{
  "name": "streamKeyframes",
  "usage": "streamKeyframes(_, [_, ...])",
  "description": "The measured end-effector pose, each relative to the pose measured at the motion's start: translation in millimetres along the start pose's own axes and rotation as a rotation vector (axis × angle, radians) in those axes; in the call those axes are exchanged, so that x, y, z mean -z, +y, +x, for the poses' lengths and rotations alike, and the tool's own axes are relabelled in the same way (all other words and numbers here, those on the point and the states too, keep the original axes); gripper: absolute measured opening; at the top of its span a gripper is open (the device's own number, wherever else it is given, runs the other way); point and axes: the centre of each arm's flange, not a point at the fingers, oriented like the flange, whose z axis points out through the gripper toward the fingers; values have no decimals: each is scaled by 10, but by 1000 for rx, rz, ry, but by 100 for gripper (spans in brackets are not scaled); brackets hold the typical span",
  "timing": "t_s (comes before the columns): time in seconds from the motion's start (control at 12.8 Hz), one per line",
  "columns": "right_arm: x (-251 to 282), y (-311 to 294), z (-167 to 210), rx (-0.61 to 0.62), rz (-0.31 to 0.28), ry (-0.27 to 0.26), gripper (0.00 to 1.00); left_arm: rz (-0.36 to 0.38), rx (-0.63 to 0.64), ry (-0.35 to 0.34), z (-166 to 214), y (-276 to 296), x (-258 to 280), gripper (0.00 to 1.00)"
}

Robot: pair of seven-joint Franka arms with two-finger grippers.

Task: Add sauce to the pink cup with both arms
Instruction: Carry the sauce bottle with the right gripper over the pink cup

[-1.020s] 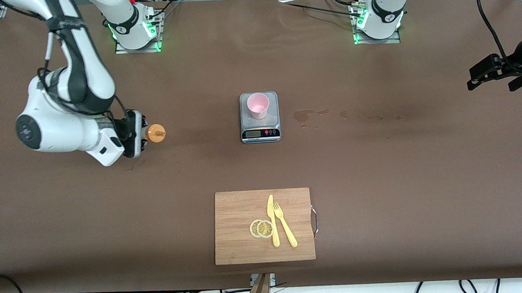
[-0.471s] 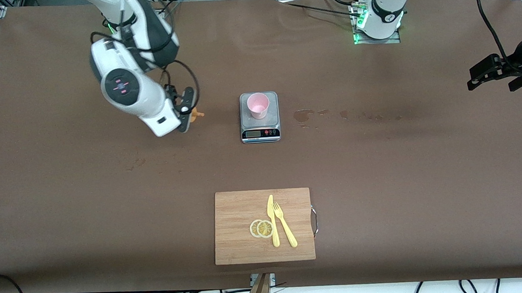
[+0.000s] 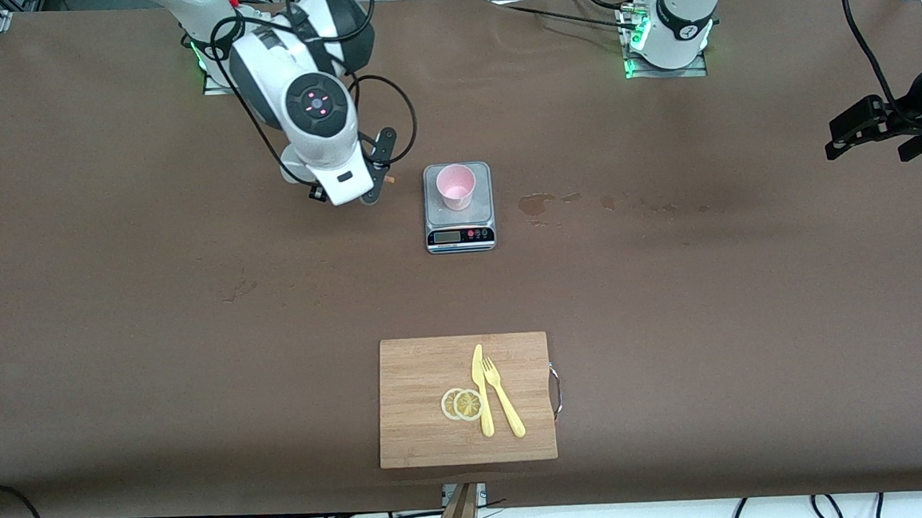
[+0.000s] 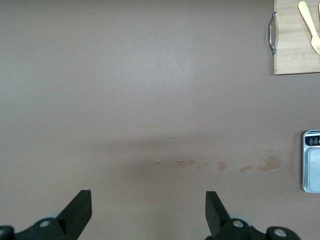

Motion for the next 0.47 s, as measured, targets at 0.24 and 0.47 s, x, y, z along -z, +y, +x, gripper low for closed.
streamKeyframes(0.24, [31, -140, 196, -23, -11, -80, 37, 0, 0, 0, 0, 0, 1, 100])
streamKeyframes(0.47, [-25, -195, 380, -37, -10, -154, 37, 0, 0, 0, 0, 0, 2, 100])
